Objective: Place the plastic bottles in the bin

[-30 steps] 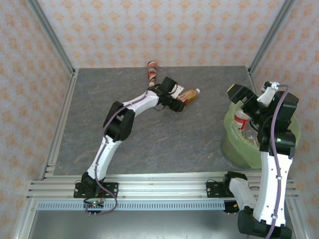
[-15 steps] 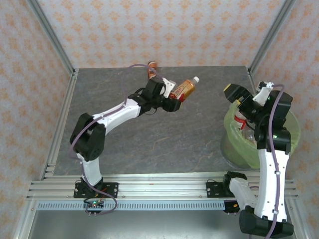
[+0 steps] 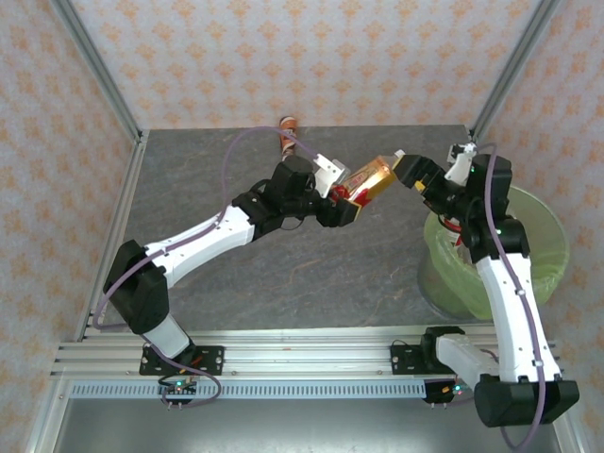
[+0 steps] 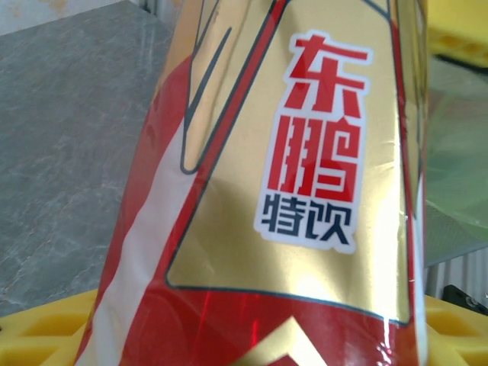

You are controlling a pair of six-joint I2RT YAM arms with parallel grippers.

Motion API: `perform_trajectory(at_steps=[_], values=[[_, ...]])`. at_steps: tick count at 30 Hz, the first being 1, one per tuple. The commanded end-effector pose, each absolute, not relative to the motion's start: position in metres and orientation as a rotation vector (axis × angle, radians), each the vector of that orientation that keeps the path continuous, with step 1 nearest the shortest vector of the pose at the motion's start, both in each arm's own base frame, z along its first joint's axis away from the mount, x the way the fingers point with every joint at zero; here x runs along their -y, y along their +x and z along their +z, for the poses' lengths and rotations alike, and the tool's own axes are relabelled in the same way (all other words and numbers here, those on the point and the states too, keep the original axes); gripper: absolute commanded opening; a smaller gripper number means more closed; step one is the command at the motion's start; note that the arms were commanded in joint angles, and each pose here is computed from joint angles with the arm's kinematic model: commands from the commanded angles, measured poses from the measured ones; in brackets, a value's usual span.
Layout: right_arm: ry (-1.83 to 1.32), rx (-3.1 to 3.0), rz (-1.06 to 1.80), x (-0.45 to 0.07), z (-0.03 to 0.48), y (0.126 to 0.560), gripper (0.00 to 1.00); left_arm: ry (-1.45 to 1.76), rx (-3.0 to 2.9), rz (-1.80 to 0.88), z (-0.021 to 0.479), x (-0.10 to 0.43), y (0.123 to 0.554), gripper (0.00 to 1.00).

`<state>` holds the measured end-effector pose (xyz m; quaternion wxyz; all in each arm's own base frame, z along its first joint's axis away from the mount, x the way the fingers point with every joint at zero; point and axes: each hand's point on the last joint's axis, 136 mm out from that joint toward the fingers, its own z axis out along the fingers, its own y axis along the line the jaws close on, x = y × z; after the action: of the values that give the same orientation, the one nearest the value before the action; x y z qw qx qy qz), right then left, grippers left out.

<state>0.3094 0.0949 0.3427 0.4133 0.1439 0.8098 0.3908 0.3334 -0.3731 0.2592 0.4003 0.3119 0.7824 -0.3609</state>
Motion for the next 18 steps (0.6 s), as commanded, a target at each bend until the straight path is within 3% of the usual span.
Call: perform_trajectory(at_steps=[1, 8, 11, 13, 18], values=[[0.307, -1.952, 1.019, -0.105, 0.369, 0.318, 0.99, 0.85, -1.889, -0.98, 0.288, 0.382, 0.315, 0.51], [0.381, -1.934, 0.928, -0.095, 0.365, 0.328, 1.0, 0.893, -1.837, -1.021, 0.3, 0.392, 0.3, 0.51], [0.44, -1.882, 0.878, -0.083, 0.369, 0.328, 0.95, 0.871, -1.83, -1.039, 0.302, 0.391, 0.3, 0.51], [0.456, -1.854, 0.901, -0.082, 0.374, 0.329, 0.88, 0.86, -1.825, -1.063, 0.303, 0.392, 0.298, 0.51], [0.462, -1.845, 0.945, -0.087, 0.372, 0.334, 0.51, 0.852, -1.812, -1.096, 0.306, 0.394, 0.292, 0.51]])
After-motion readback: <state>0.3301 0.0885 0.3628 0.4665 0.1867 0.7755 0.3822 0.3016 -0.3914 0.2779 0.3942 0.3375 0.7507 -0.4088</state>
